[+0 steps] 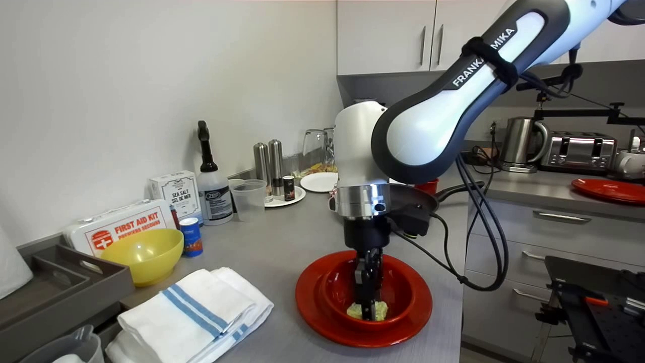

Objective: Wipe inside the red bowl with the sponge

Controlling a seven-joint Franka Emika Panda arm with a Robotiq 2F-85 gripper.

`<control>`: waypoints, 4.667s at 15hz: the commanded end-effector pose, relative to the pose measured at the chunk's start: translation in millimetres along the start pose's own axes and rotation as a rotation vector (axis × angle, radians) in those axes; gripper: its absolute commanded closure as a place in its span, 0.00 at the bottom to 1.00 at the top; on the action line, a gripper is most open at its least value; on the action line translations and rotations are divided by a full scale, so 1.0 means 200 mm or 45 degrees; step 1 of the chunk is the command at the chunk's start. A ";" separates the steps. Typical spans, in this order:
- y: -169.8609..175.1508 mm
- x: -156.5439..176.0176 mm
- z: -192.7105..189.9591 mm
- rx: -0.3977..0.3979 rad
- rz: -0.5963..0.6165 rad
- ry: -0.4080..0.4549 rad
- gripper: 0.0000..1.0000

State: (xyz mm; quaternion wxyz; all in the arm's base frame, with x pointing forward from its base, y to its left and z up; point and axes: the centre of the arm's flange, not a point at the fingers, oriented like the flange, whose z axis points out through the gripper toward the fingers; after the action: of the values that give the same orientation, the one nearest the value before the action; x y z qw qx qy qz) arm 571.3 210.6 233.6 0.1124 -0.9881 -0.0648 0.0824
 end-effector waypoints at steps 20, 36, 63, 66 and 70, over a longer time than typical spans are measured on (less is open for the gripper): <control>0.18 -0.23 -0.01 -0.496 -0.477 0.433 0.75; 0.30 -0.33 -0.04 -0.800 -0.745 0.575 0.75; 0.03 -0.20 -0.07 -0.117 -0.310 -0.011 0.75; 0.10 -0.16 -0.13 -0.124 -0.271 -0.006 0.75; 0.21 -0.15 -0.13 -0.158 -0.208 -0.019 0.75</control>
State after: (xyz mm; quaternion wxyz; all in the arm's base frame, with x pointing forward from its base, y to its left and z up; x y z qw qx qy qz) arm 542.0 169.4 257.6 0.0607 -0.9822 -0.1660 0.0644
